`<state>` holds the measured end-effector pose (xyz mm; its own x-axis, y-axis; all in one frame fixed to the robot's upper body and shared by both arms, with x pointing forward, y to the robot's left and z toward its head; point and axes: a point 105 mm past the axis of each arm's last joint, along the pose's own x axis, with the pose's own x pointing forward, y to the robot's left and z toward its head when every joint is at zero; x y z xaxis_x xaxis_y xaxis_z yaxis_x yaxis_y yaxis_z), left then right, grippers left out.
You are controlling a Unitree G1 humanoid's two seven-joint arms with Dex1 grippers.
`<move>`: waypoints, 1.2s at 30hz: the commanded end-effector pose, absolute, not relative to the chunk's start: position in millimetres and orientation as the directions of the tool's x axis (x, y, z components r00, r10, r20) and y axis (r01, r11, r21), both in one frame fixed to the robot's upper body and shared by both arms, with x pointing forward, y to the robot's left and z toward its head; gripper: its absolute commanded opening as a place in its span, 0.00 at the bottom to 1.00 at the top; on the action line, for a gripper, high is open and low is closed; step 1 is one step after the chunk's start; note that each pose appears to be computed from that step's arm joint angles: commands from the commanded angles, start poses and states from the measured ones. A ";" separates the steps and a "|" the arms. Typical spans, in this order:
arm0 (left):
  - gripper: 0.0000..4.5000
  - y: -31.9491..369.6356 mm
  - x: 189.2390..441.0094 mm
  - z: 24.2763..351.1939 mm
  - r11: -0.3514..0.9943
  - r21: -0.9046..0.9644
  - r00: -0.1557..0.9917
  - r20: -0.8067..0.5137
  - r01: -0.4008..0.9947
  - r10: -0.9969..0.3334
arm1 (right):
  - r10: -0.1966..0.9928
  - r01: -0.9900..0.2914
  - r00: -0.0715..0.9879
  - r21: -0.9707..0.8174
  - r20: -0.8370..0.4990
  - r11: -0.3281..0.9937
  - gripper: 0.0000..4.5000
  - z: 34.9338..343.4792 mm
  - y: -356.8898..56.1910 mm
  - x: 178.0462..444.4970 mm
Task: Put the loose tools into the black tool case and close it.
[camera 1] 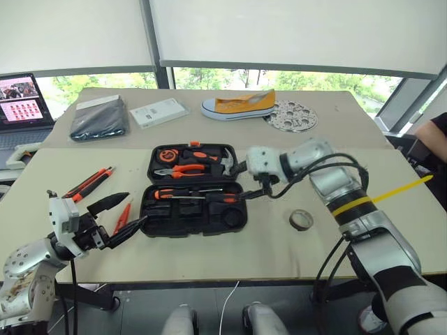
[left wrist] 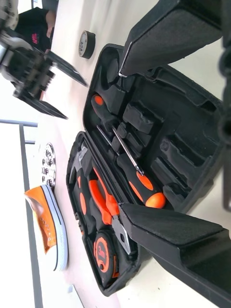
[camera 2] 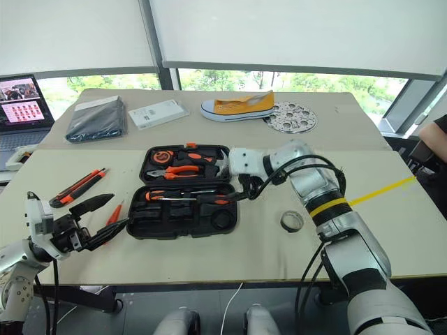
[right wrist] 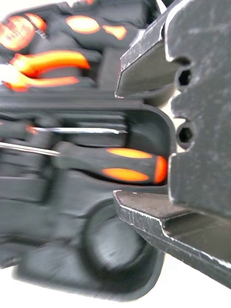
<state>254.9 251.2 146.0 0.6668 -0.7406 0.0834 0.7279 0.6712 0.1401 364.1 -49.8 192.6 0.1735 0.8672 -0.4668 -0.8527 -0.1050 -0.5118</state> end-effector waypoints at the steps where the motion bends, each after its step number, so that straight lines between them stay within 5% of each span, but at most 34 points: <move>1: 1.00 253.3 257.5 148.5 0.674 0.178 0.669 0.095 0.717 -0.737 | 0.939 -0.886 0.198 -0.461 -0.281 0.049 0.50 199.6 -29.5 368.8; 8: 1.00 258.5 255.4 136.7 0.671 0.168 0.675 0.043 0.722 -0.737 | 0.917 -0.908 0.212 -0.415 -0.338 0.057 0.01 144.7 -14.2 368.5; 17: 1.00 260.6 253.0 128.7 0.682 0.161 0.690 0.012 0.713 -0.724 | 0.829 -0.904 0.277 -0.425 -0.486 0.052 0.01 109.3 -22.9 382.0; 25: 1.00 264.6 249.5 121.5 0.706 0.148 0.716 -0.018 0.693 -0.698 | 0.823 -0.962 0.214 -0.259 -0.526 0.084 0.01 96.0 -7.9 373.5; 31: 1.00 264.0 248.4 122.8 0.713 0.147 0.721 -0.003 0.686 -0.693 | 0.940 -0.959 0.116 -0.282 -0.320 0.023 0.01 145.7 6.6 358.4; 36: 1.00 263.7 248.6 125.3 0.717 0.147 0.723 0.017 0.682 -0.691 | 0.958 -0.959 0.145 -0.273 -0.248 0.075 0.01 162.5 8.6 362.2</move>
<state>249.5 263.4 111.1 0.7223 -0.6909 -0.0296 0.6899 0.7170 0.0998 359.4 4.6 143.1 0.1280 0.9450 -0.3008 -0.9691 0.0547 -0.2406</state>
